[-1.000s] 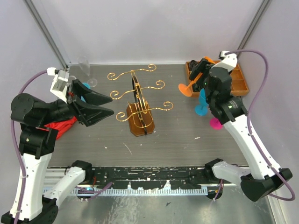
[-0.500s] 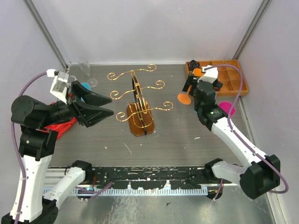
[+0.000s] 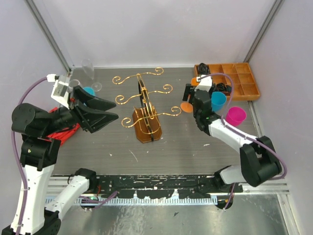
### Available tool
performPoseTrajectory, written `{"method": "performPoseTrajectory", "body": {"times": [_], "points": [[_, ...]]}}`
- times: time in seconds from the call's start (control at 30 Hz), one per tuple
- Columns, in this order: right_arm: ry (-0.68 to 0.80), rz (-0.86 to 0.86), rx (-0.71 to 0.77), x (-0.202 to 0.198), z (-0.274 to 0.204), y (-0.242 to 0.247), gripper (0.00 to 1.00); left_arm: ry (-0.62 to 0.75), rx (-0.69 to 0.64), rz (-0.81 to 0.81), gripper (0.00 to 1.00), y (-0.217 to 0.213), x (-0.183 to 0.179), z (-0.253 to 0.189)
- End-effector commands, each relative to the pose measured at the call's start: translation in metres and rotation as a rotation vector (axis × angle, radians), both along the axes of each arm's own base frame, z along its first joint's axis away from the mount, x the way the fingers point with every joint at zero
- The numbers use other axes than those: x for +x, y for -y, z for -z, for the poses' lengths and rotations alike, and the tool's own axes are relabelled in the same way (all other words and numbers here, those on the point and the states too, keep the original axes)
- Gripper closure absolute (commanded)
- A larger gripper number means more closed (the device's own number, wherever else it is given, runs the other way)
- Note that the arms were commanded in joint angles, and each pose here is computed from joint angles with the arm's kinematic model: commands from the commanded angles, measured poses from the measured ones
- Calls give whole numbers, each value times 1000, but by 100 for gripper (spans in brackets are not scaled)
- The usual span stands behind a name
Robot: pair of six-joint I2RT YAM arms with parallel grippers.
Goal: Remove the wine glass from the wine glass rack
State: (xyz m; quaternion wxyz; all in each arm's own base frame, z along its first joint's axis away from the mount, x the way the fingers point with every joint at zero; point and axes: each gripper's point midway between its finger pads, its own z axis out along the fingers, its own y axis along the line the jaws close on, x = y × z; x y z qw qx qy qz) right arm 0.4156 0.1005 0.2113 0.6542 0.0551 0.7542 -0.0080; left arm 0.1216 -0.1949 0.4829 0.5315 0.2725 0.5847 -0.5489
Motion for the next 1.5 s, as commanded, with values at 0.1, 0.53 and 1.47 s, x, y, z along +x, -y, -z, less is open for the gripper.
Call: {"method": "performPoseTrajectory", "body": {"times": [0.1, 0.53, 1.47], "points": [[92, 6, -20, 23, 7, -13, 30, -26, -37, -37, 40, -3, 1, -4], [99, 45, -139, 44, 37, -15, 28, -57, -43, -76, 41, -4, 11, -2], [87, 27, -220, 33, 40, -30, 0, -93, -18, -101, 41, -4, 16, 15]]}}
